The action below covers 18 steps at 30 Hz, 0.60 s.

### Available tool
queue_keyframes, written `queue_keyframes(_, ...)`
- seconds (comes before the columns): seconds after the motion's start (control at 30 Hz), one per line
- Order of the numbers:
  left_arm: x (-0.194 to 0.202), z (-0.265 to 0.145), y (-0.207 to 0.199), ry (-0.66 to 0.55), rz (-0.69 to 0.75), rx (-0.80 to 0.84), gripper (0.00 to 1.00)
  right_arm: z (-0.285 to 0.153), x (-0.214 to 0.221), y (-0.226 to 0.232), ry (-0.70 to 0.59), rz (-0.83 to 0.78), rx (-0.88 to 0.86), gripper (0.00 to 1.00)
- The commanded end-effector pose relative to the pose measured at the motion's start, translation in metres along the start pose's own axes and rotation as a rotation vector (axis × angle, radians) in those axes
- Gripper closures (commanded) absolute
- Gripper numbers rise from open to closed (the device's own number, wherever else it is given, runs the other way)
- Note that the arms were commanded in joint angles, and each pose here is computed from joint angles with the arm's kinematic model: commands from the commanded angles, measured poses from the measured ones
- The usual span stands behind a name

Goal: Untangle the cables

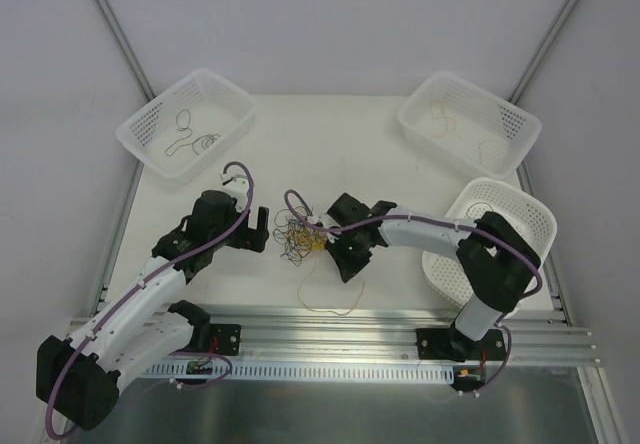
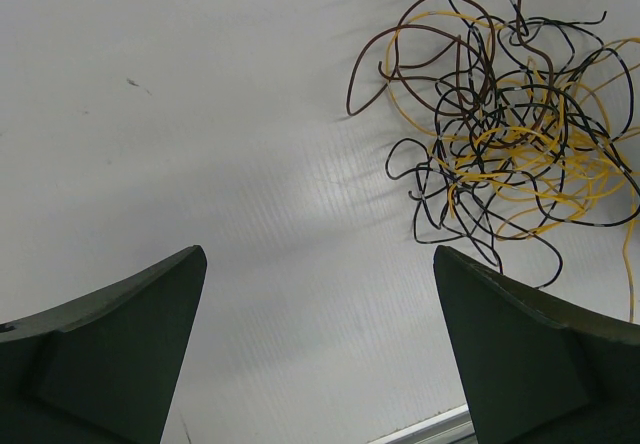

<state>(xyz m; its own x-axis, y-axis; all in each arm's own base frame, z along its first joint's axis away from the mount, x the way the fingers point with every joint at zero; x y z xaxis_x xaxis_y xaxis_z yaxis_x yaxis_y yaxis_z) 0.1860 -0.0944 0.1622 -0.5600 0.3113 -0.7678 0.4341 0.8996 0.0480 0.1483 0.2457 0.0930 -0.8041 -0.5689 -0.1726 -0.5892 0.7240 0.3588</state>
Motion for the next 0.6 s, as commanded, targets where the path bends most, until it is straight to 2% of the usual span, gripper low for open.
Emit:
queue_keyframes(0.0, -0.013, -0.004, 0.005, -0.051, 0.007, -0.025, 0.01, -0.023, -0.019, 0.009, -0.081, -0.076, 0.015, 0.99)
queue_keyframes(0.13, -0.014, -0.005, 0.004, -0.061, 0.007, -0.019, 0.01, -0.072, -0.031, 0.005, -0.16, -0.125, 0.16, 0.99)
queue_keyframes(0.2, -0.013, -0.005, 0.004, -0.059, 0.007, -0.017, 0.01, -0.11, -0.049, 0.001, -0.269, -0.122, 0.235, 0.99)
queue_keyframes(0.23, -0.013, -0.005, 0.004, -0.06, 0.006, -0.016, 0.01, -0.123, -0.05, -0.004, -0.281, -0.113, 0.266, 0.99)
queue_keyframes(0.37, -0.014, -0.005, 0.003, -0.06, 0.005, -0.005, 0.01, -0.177, -0.077, -0.03, -0.46, 0.002, 0.385, 0.99)
queue_keyframes(0.5, -0.015, -0.006, 0.001, -0.068, -0.003, 0.006, 0.01, -0.182, -0.098, -0.052, -0.559, 0.127, 0.383, 0.98)
queue_keyframes(0.57, -0.015, -0.006, 0.001, -0.068, -0.011, 0.007, 0.01, -0.176, -0.105, -0.065, -0.563, 0.21, 0.368, 0.96)
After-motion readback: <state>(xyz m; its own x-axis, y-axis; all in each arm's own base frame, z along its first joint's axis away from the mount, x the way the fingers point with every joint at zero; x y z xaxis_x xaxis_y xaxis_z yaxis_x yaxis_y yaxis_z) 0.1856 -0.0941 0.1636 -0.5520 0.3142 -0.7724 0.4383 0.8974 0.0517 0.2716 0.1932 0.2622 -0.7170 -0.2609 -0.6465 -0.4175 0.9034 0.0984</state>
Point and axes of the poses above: each gripper's point midway between its finger pads, its own z axis out along the fingers, its own y axis along the line the jaws close on, x = y × z, the point moved 7 cm from there along -z, back along the fingers, and after that the axes turned 11 degrees about z, right-handed, at the moved point
